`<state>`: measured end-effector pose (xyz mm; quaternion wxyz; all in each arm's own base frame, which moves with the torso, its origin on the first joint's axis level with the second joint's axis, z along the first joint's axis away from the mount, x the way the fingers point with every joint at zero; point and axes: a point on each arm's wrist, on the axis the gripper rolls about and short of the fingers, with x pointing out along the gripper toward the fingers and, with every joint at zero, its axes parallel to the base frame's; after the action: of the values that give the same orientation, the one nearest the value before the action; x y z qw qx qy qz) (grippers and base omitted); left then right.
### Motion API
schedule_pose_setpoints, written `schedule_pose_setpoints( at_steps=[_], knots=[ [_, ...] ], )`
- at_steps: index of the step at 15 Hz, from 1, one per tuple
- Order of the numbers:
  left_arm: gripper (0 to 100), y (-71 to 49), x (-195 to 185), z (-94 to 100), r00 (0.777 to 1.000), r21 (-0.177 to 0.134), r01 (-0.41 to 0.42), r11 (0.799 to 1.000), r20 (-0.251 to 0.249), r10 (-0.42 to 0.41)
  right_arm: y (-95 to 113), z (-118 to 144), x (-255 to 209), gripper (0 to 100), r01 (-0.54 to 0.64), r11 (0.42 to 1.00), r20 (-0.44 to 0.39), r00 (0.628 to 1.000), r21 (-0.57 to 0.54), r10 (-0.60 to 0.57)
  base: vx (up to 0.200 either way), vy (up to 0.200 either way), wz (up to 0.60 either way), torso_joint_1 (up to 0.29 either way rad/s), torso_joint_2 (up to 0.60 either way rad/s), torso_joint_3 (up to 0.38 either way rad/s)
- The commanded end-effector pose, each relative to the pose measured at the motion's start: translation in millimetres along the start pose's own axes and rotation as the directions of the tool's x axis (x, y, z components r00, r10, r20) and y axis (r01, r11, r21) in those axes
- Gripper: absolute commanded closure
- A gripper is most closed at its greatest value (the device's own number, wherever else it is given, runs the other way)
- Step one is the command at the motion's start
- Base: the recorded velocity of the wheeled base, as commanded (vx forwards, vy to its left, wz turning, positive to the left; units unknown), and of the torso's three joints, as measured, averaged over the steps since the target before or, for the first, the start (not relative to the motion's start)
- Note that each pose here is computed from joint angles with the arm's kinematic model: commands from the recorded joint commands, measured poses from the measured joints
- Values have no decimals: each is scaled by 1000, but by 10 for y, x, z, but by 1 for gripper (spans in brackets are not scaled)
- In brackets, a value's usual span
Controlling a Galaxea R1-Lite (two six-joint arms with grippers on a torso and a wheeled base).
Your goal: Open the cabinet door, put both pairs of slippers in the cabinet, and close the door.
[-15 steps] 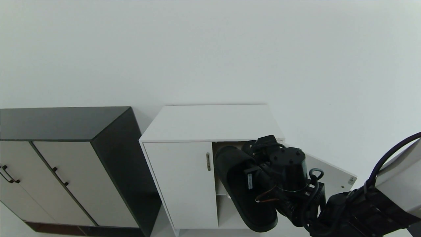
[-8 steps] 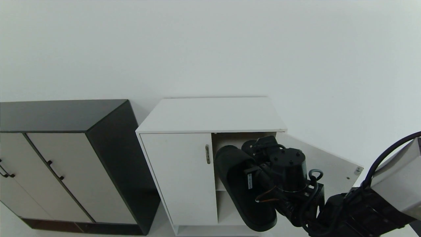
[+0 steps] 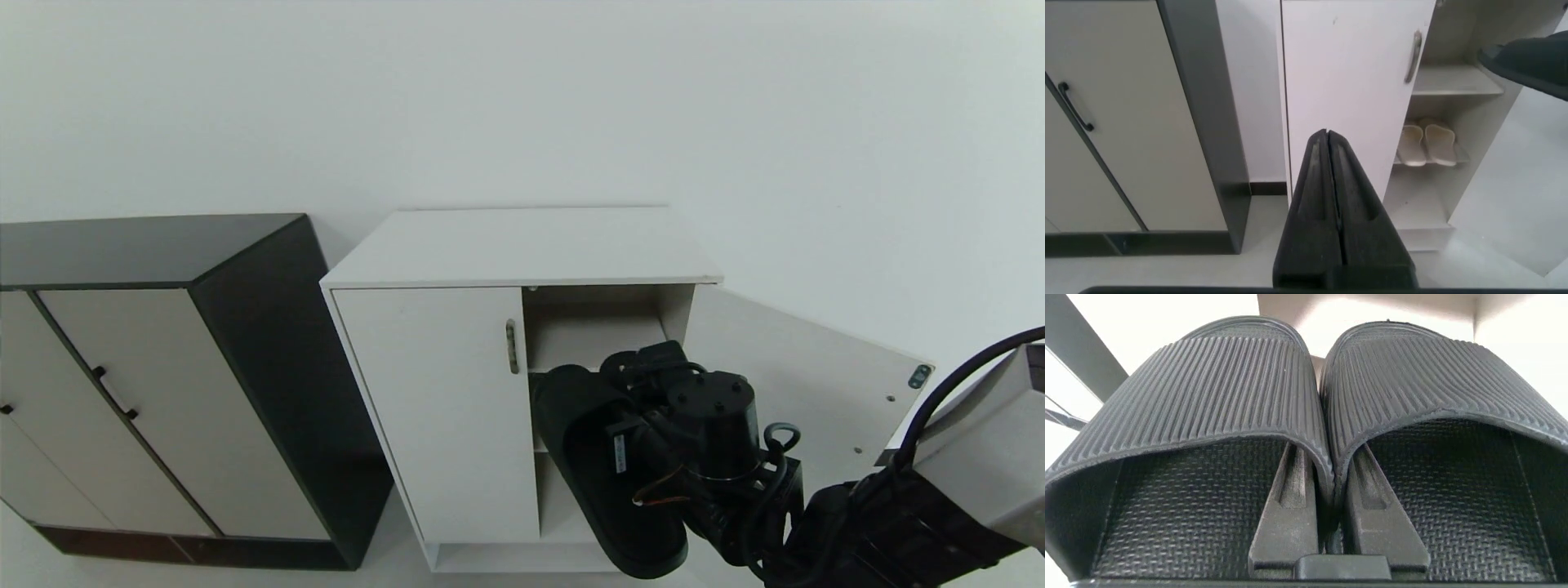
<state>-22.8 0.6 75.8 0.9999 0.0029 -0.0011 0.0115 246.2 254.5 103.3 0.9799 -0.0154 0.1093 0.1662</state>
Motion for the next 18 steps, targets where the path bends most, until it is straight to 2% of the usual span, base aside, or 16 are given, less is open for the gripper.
schedule_pose_setpoints(
  at_steps=[1, 11, 18],
  knots=[
    [100, 0, 1, 1, 1000, 0, -2, 1000, -1, 2, 0, -11, 2, 100, 0, 1000, -3, 1000, -1, 0, 0, 0, 0, -198, 520, 315],
    [100, 0, 1, 1, 1000, -3, 0, 1000, -1, 0, -3, -22, -2, 100, 1, 1000, -7, 1000, -3, -1, 0, 0, 0, -168, 494, 318],
    [100, 0, 0, 0, 1000, -4, 0, 1000, 1, 0, -9, -46, -7, 100, 2, 1000, -15, 1000, -8, -2, 0, 0, 0, -93, 451, 350]
  ],
)
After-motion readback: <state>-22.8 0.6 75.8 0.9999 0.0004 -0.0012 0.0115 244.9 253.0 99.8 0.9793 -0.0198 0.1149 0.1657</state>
